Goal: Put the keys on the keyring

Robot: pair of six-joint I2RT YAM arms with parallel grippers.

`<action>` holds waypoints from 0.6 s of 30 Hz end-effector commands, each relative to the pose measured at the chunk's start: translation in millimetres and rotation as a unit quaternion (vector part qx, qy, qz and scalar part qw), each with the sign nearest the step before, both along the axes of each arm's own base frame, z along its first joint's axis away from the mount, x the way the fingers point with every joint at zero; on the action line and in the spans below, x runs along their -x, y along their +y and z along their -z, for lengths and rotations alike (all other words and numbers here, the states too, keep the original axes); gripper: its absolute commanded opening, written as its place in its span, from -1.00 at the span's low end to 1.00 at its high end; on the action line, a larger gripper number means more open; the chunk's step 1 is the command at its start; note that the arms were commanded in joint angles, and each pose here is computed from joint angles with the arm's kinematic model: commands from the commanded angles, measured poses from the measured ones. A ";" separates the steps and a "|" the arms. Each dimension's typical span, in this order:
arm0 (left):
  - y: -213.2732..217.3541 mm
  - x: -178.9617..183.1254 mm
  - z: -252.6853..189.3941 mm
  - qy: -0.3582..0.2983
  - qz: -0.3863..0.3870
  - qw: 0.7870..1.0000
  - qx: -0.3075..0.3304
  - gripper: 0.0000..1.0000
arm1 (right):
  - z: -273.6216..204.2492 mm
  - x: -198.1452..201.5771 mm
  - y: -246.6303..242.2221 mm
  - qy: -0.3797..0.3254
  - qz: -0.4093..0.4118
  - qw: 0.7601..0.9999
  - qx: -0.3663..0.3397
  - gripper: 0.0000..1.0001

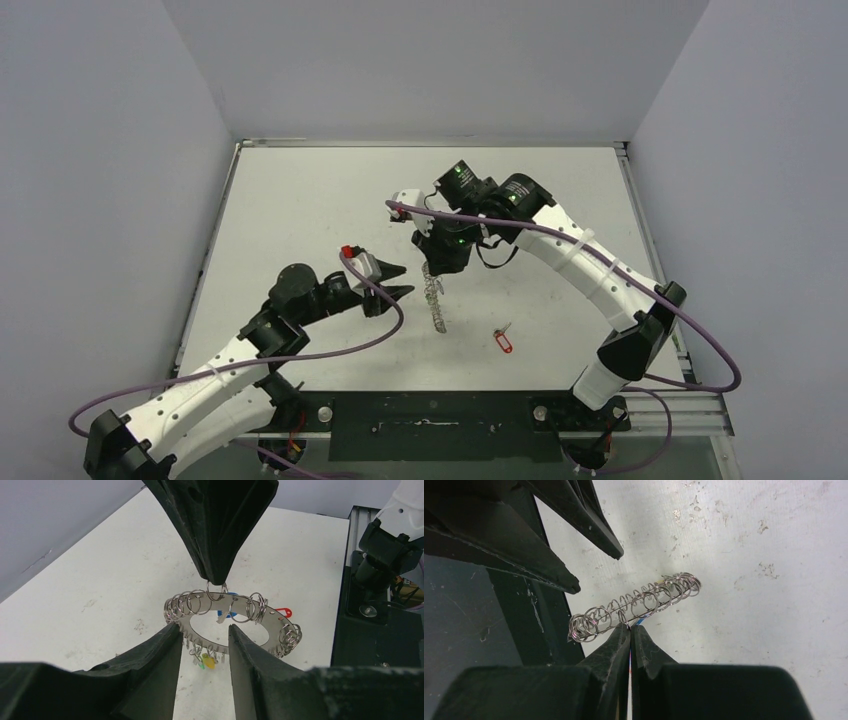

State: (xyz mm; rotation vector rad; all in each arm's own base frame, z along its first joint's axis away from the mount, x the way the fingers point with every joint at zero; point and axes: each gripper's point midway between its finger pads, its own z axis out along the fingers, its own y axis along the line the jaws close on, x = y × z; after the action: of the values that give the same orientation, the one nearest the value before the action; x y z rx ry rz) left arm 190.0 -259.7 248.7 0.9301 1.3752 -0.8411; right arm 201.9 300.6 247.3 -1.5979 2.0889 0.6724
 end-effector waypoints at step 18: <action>-41.3 6.4 -26.4 0.006 0.094 0.993 0.077 -0.45 | -17.0 9.9 1.7 0.024 0.024 0.999 0.002 -1.00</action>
State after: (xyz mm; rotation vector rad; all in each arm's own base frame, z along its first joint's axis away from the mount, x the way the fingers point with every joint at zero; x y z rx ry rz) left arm 193.5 -291.4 240.4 0.9218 1.3585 -1.0144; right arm 187.4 293.7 246.1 -1.5782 2.2141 0.6833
